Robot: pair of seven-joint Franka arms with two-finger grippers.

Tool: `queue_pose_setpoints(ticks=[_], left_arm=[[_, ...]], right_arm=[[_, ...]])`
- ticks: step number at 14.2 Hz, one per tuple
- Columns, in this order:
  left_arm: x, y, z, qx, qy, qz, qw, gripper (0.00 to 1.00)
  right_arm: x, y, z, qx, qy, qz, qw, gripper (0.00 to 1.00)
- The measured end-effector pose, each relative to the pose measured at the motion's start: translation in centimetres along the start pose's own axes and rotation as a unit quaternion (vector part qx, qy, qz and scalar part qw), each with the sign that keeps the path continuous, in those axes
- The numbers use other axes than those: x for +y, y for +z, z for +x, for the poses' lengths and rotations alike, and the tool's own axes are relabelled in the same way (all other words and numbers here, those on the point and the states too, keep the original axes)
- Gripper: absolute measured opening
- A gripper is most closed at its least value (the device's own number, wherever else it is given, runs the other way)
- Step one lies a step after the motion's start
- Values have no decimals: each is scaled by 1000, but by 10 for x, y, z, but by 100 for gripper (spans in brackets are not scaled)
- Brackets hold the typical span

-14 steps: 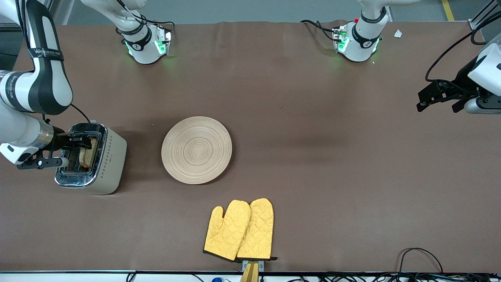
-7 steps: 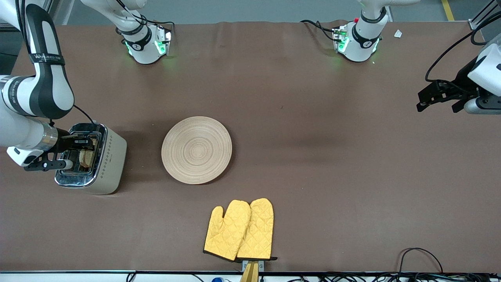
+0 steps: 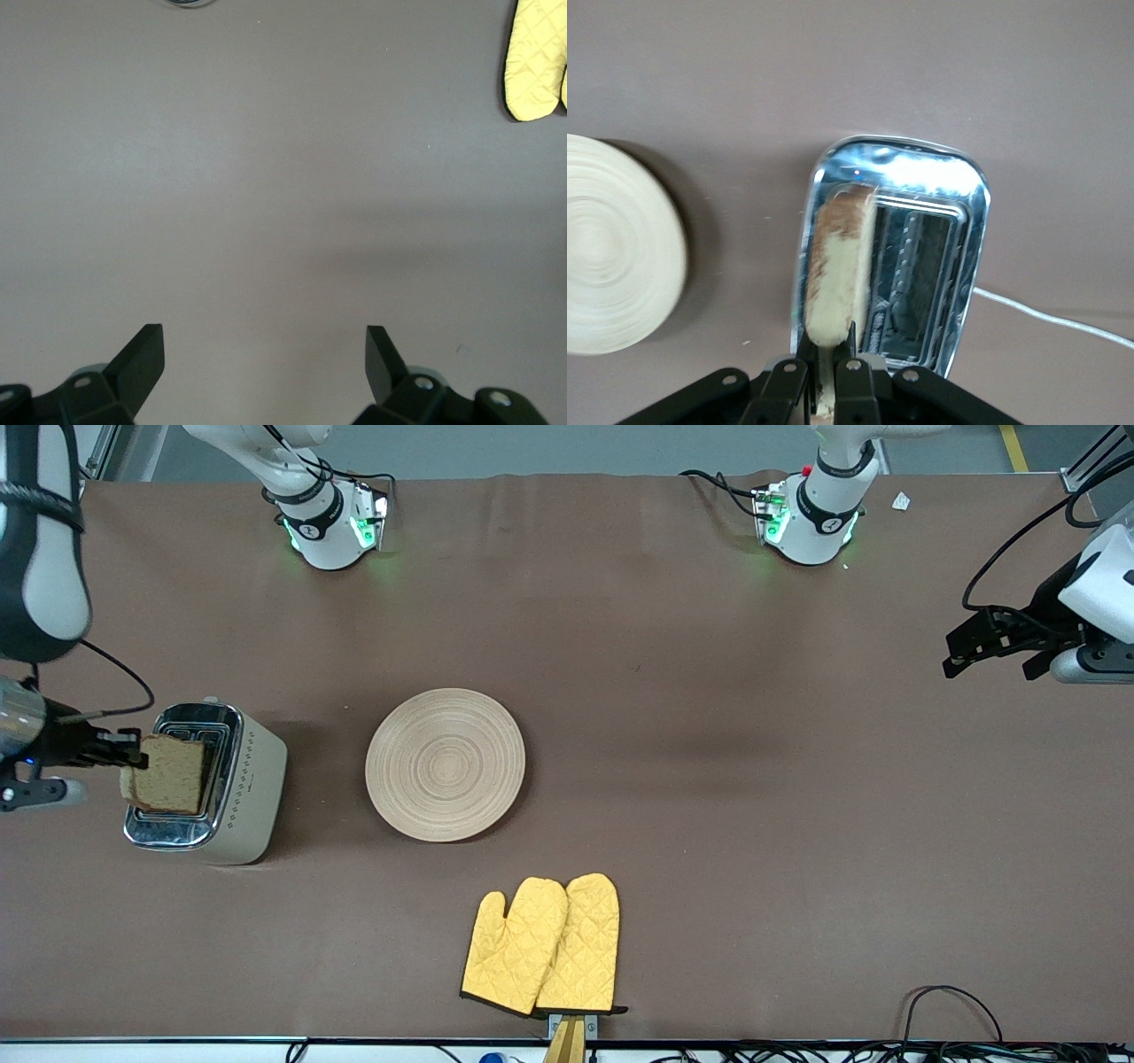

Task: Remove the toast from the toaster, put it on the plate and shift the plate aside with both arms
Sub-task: 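Grasp the toast slice with the right gripper and lift it out, then carry the toast onto the wooden plate while the left gripper approaches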

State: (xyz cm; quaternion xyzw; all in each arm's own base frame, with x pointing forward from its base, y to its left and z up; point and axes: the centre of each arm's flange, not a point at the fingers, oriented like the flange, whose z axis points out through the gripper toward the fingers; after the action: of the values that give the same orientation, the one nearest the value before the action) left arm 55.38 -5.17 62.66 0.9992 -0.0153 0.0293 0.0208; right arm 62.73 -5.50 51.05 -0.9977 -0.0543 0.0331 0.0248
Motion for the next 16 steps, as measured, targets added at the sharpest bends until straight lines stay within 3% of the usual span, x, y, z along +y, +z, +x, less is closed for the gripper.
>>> queue_pose_setpoints(ticks=[4, 7, 10, 13, 16], left_arm=[[-1, 1, 0, -2, 0, 0, 1000, 100], [0, 2, 1, -3, 0, 0, 1000, 100], [3, 26, 4, -31, 3, -7, 999, 100], [22, 87, 19, -91, -6, -85, 992, 100], [32, 149, 41, -128, -33, -157, 979, 100]], right_arm=[[-92, 16, 16, 8, 54, 134, 990, 7], [-157, 86, 22, -5, 73, 199, 977, 7], [-214, 143, 10, -19, 74, 214, 974, 7], [-253, 183, 0, -14, 84, 210, 974, 7], [-244, 224, 0, -21, 76, 199, 977, 7]])
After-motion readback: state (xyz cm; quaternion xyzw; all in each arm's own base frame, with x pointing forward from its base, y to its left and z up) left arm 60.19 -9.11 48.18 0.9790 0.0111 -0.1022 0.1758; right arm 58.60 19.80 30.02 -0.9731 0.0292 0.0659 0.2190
